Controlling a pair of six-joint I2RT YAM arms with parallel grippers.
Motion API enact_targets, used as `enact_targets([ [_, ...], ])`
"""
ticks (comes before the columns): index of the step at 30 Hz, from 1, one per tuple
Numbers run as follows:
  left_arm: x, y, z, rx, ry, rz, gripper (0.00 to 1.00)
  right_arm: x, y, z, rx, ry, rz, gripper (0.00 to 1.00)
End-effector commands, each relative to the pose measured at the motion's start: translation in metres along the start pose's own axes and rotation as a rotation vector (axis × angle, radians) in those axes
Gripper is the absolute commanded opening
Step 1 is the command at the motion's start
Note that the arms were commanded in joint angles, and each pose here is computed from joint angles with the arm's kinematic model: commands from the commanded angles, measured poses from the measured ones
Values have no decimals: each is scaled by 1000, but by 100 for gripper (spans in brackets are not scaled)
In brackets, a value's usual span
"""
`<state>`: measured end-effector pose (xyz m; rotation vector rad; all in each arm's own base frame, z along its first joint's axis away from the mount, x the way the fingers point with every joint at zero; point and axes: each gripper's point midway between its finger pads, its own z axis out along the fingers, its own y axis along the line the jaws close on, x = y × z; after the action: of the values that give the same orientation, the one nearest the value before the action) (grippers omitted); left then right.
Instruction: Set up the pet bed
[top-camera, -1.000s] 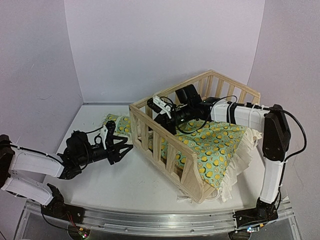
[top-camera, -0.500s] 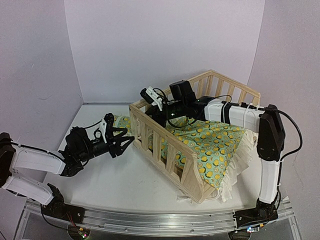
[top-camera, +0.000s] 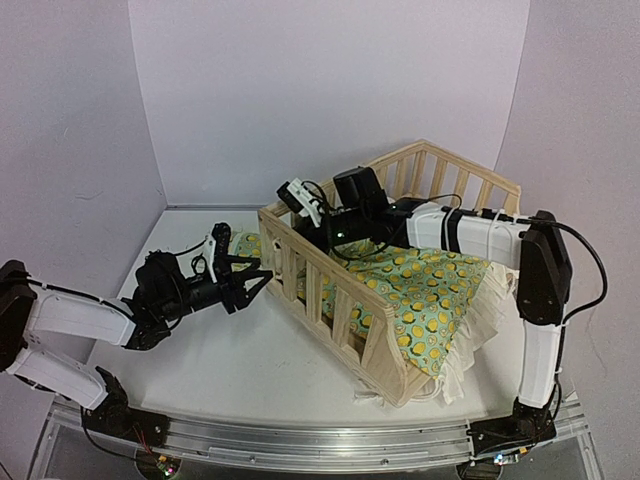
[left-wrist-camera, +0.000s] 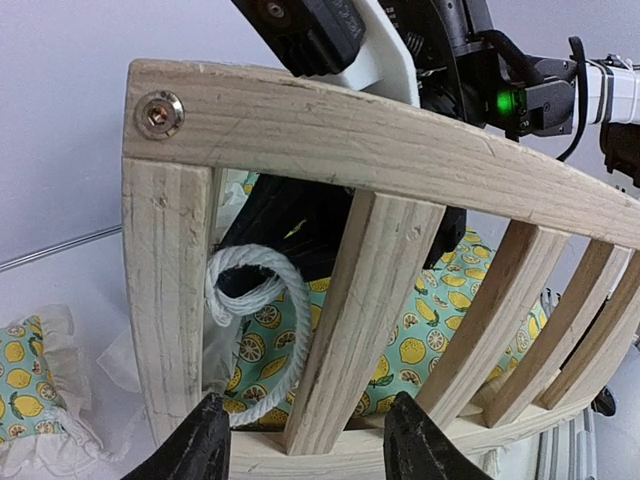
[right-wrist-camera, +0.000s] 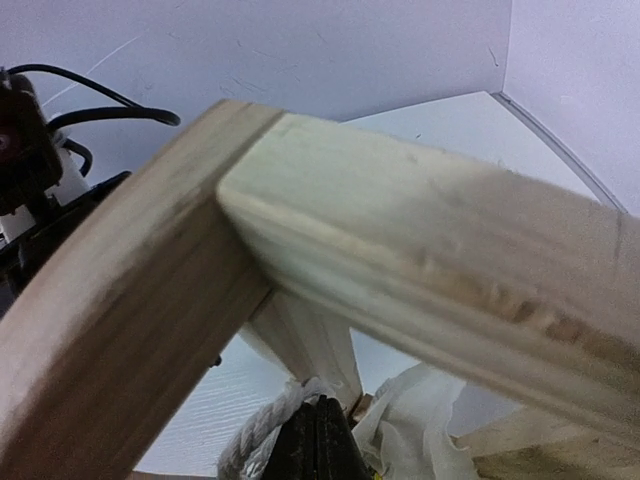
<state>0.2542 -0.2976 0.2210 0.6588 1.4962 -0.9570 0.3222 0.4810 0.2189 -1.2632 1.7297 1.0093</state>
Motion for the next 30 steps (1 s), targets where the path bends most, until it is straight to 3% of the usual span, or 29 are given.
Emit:
enact_targets([
  [1, -23, -14, 6, 77, -61, 8, 51, -18, 42, -26, -98, -28, -115, 0],
  [6, -24, -18, 9, 103, -57, -11, 56, -15, 53, -17, -208, -30, -202, 0],
  [11, -24, -16, 7, 84, -66, 102, 59, -16, 50, -3, -242, -35, -235, 0],
  [23, -47, -9, 19, 50, -116, 204, 49, -7, 47, 3, -247, -6, -260, 0],
  [30, -50, 1, 27, 7, -121, 211, 49, -10, 51, 1, -266, -9, -262, 0],
])
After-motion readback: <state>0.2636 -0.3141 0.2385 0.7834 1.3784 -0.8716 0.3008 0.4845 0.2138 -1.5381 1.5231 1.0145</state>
